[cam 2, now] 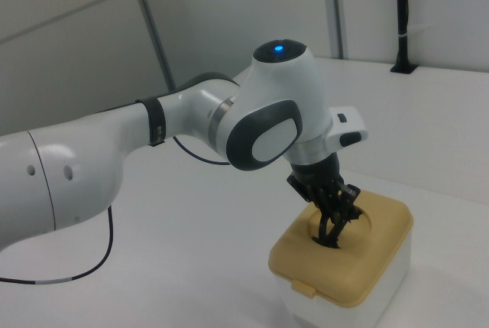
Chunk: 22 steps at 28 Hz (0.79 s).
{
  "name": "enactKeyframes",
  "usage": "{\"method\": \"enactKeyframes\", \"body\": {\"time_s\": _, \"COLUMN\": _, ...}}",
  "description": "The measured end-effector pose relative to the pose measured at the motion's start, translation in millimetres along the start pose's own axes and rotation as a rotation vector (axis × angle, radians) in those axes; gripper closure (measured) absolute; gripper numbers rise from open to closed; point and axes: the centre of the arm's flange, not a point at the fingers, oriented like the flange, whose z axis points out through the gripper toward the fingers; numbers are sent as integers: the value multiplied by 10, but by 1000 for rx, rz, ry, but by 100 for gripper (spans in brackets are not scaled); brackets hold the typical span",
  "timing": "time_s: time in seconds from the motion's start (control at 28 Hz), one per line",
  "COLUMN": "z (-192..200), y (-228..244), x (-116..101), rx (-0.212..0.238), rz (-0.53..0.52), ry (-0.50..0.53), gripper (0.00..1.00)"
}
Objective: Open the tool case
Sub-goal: 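Close the gripper around the black arched handle of the lid, then lift the tan lid off the case and carry it beside the case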
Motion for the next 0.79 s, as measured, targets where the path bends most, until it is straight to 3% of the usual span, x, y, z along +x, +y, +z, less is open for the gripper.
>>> {"method": "enactKeyframes", "body": {"time_s": 0.14, "z": 2, "y": 1, "x": -3, "rx": 1, "rz": 0, "ry": -3, "gripper": 92}}
{"method": "enactKeyframes", "body": {"time_s": 0.5, "z": -53, "y": 12, "x": -3, "rx": -1, "rz": -3, "ry": 3, "gripper": 92}}
{"method": "enactKeyframes", "body": {"time_s": 0.79, "z": -399, "y": -34, "x": -32, "rx": 25, "rz": -13, "ry": 6, "gripper": 92}}
